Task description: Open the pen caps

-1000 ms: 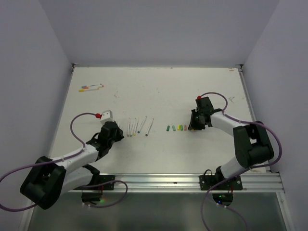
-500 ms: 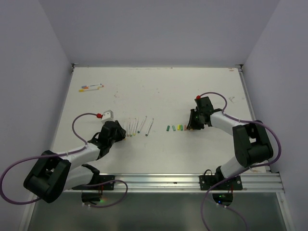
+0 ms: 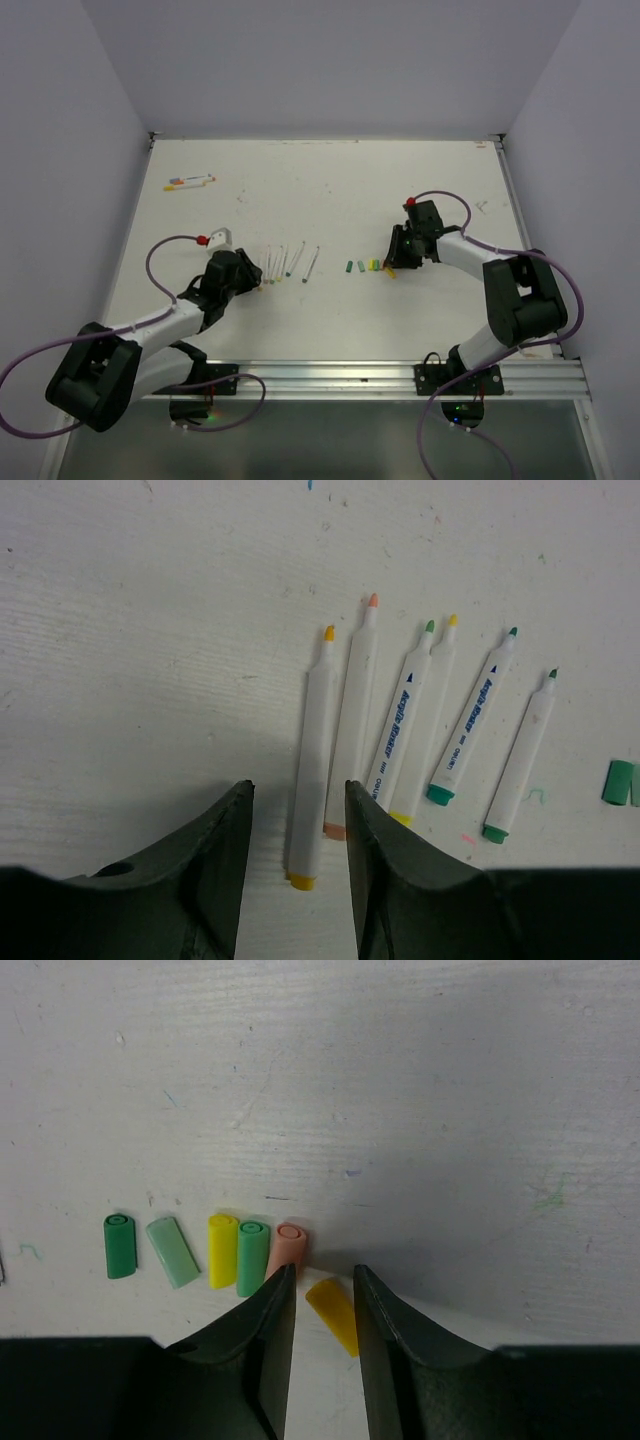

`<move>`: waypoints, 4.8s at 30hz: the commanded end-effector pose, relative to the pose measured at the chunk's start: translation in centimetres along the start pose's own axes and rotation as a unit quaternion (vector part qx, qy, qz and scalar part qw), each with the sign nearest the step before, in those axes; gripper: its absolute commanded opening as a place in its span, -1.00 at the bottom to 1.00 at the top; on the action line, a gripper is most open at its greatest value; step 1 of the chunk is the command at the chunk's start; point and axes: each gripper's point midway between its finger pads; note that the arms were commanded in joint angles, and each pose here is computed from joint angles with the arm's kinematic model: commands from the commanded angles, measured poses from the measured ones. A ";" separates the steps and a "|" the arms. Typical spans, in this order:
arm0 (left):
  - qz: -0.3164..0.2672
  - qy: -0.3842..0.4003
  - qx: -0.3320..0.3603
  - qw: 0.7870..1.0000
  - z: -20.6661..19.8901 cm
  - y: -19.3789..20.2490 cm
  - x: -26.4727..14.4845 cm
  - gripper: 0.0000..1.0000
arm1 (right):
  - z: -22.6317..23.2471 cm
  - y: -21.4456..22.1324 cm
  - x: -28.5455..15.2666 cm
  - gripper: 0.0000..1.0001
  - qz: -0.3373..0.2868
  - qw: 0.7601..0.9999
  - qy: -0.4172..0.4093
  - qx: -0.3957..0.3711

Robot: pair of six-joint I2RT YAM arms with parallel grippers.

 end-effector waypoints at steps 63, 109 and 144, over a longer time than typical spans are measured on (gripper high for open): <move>-0.229 -0.404 -0.195 0.864 10.8 -31.9 13.0 0.62 | 3.7 -4.1 -6.3 0.97 -0.085 0.994 -0.045 -0.045; -0.089 -0.469 -0.199 0.856 13.7 -24.6 16.4 0.56 | 3.1 -3.4 -6.0 0.97 -0.087 0.995 -0.037 -0.044; -0.142 -0.402 -0.241 0.872 11.2 -27.6 14.0 0.55 | 2.9 -2.6 -4.3 0.97 -0.063 0.997 -0.039 -0.033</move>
Point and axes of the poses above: each gripper's point midway between its finger pads, its own x axis out along the fingers, its own z axis along the line the jaws close on, y = z × x, and after that the axes turned 4 degrees about -x, right-handed
